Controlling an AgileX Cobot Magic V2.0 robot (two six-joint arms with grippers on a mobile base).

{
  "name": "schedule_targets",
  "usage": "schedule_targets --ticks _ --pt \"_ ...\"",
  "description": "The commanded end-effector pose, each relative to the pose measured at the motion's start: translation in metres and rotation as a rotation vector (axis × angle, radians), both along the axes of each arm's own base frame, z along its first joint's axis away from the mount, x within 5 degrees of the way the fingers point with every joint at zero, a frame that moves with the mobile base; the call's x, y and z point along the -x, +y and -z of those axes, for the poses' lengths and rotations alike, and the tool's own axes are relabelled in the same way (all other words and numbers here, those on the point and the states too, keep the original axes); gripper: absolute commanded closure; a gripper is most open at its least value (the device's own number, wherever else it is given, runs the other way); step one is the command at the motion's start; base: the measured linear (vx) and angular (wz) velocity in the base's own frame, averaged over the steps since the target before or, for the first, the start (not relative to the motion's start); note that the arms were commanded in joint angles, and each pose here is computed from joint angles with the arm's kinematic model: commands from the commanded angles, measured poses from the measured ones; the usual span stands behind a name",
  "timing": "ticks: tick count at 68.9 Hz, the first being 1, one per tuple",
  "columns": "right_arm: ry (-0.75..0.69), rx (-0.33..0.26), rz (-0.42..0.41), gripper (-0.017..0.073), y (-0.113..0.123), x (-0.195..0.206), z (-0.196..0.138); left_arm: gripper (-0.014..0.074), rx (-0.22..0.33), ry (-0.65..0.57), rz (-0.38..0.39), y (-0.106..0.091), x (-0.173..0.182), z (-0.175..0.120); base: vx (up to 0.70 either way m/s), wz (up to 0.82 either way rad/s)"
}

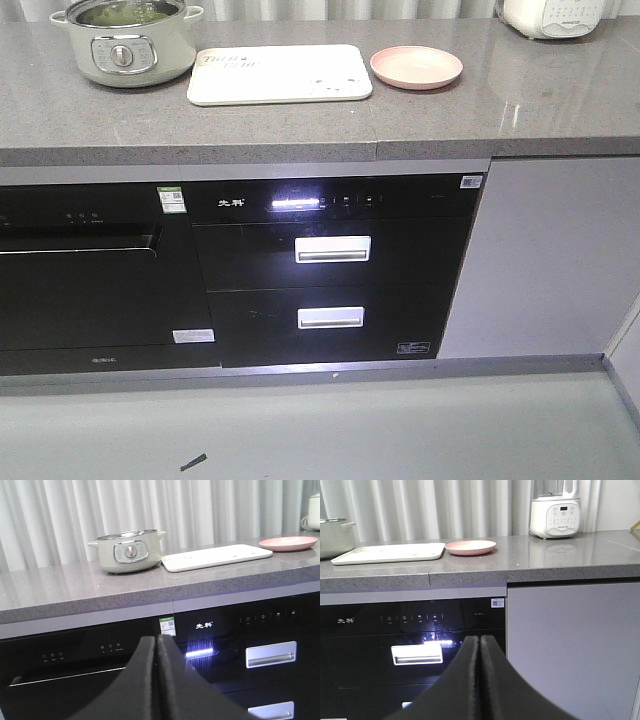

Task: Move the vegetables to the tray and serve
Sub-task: 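Continue driving closer to the counter, approaching the pot and tray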

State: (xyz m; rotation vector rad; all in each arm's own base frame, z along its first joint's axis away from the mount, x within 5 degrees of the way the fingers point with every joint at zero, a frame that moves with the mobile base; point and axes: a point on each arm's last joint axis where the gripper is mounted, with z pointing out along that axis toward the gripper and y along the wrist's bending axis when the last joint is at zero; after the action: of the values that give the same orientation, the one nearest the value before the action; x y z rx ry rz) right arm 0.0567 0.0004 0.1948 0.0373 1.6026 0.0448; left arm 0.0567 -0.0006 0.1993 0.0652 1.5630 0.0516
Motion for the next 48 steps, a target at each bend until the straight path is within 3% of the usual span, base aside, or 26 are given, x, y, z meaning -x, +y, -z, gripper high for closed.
schedule_targets --ticks 1,48 --pt "-0.072 0.009 0.006 0.0563 -0.0004 0.0 -0.0048 0.06 0.003 -0.072 -0.005 0.0004 0.001 -0.0034 0.06 -0.02" --pt "-0.072 0.009 0.006 0.0563 -0.0004 0.0 -0.0048 0.06 0.003 -0.072 -0.005 0.0004 0.001 -0.0034 0.06 -0.01"
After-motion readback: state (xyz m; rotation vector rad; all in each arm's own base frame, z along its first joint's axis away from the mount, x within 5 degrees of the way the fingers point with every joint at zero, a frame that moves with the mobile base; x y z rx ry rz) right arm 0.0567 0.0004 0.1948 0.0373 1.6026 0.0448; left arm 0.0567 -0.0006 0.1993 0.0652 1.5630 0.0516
